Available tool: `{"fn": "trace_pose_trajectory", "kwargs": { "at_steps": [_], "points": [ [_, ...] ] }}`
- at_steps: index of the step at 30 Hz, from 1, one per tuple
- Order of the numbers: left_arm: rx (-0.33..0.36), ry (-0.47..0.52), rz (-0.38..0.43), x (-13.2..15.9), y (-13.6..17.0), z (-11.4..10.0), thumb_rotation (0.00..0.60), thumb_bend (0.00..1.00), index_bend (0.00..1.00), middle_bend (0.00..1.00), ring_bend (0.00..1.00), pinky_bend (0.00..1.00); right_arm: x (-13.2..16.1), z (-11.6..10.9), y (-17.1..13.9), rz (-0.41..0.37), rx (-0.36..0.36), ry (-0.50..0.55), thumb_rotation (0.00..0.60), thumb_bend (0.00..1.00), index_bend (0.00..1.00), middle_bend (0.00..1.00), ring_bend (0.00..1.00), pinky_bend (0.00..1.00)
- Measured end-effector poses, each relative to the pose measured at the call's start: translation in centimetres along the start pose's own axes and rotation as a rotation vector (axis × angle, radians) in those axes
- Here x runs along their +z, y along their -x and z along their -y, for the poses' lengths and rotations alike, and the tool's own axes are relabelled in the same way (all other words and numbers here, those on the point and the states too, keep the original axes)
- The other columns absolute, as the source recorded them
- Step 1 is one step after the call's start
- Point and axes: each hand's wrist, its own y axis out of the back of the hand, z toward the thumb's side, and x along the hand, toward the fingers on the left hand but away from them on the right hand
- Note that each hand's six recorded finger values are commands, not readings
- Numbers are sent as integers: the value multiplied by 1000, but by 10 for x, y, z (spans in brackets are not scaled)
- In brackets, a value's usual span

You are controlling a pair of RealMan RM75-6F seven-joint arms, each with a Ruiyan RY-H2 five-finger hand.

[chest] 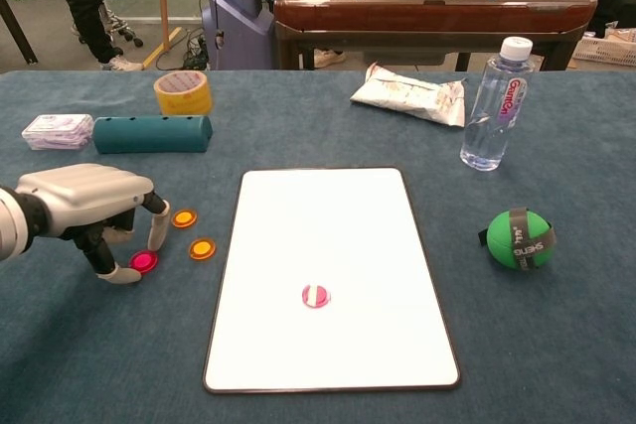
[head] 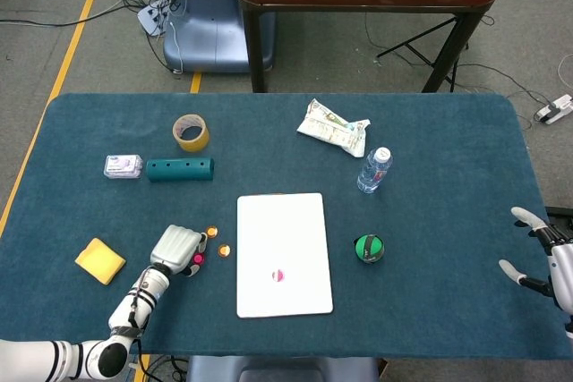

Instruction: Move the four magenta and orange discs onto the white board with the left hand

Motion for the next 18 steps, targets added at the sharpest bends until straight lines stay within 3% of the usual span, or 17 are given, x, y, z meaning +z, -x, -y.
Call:
{"fn": "trace_pose_trajectory", "kwargs": {
  "at_steps": [6,18],
  "points": [
    [1,7,4,2,0,-2,600,317,626,1000,1000,1000,0,0,0,0,0,0,600,73,219,356,399,482],
    [49,24,49,16,6,-22,600,330,638,1000,1000,1000,0,-2,-1,-2,-6,3,600,73,219,356,399,482]
  ]
}}
